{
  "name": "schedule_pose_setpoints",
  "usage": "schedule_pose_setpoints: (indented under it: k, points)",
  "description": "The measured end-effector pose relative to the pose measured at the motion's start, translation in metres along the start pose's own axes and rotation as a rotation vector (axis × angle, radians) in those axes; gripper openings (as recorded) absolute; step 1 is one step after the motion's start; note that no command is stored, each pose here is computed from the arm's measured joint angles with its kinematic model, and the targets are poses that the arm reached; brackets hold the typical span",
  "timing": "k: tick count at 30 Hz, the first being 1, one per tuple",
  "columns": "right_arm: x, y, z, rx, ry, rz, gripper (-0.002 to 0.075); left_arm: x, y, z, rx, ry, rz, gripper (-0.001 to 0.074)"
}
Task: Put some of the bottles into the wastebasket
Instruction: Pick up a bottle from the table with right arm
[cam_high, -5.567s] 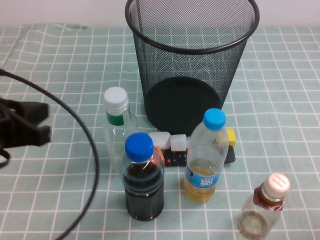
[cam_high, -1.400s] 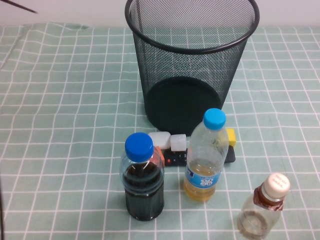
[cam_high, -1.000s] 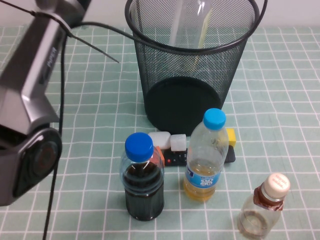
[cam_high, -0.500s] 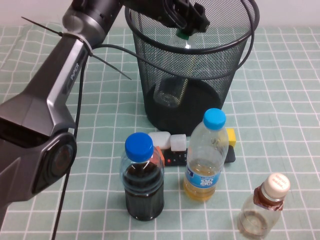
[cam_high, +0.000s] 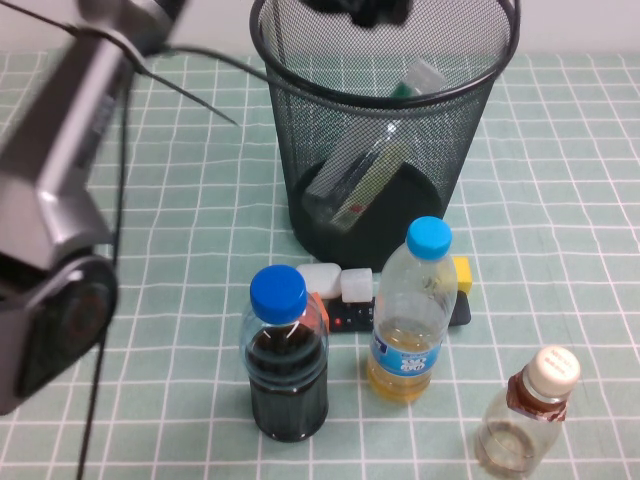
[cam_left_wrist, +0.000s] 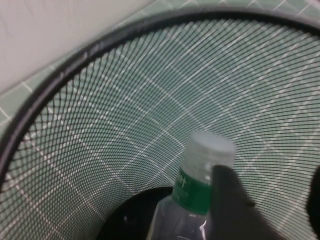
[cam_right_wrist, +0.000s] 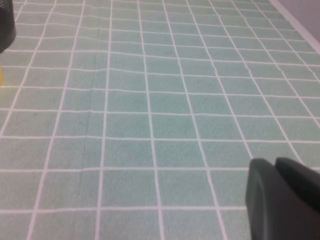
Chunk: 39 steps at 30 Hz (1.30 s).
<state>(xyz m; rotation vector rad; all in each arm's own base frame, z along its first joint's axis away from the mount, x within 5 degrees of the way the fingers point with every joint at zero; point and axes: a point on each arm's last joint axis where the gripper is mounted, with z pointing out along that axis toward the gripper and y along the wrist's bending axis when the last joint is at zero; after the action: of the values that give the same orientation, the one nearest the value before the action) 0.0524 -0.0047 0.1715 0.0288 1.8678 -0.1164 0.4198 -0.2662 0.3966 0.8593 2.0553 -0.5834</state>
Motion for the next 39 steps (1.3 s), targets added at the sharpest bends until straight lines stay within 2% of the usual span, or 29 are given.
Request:
schedule_pose_setpoints:
  k: [3, 6, 13, 19, 25, 30, 34, 39]
  points:
    - [0.0, 0.0, 0.0, 0.0, 0.0, 0.0, -0.0008, -0.016, -0.014, -0.043, 0.002, -0.03, 0.029, 0.0146]
    - [0.0, 0.0, 0.0, 0.0, 0.0, 0.0, -0.0008, -0.031, -0.028, -0.09, -0.005, -0.101, 0.06, 0.0043]
    - [0.0, 0.0, 0.0, 0.0, 0.0, 0.0, -0.0008, -0.049, -0.058, -0.189, -0.056, -0.243, 0.122, 0.0002]
    - [0.0, 0.0, 0.0, 0.0, 0.0, 0.0, -0.0008, -0.028, -0.074, -0.245, -0.119, -0.187, 0.134, 0.0]
    - [0.0, 0.0, 0.0, 0.0, 0.0, 0.0, -0.0008, 0.021, -0.082, -0.289, -0.25, -0.085, 0.142, -0.0001]
    - [0.0, 0.0, 0.0, 0.0, 0.0, 0.0, -0.0008, 0.083, -0.098, -0.321, -0.288, -0.176, 0.108, -0.0001]
    - [0.0, 0.0, 0.0, 0.0, 0.0, 0.0, -0.0008, 0.139, -0.104, -0.323, -0.305, -0.274, 0.067, -0.0001]
    - [0.0, 0.0, 0.0, 0.0, 0.0, 0.0, -0.0008, 0.218, -0.103, -0.301, -0.337, -0.346, 0.073, -0.0001]
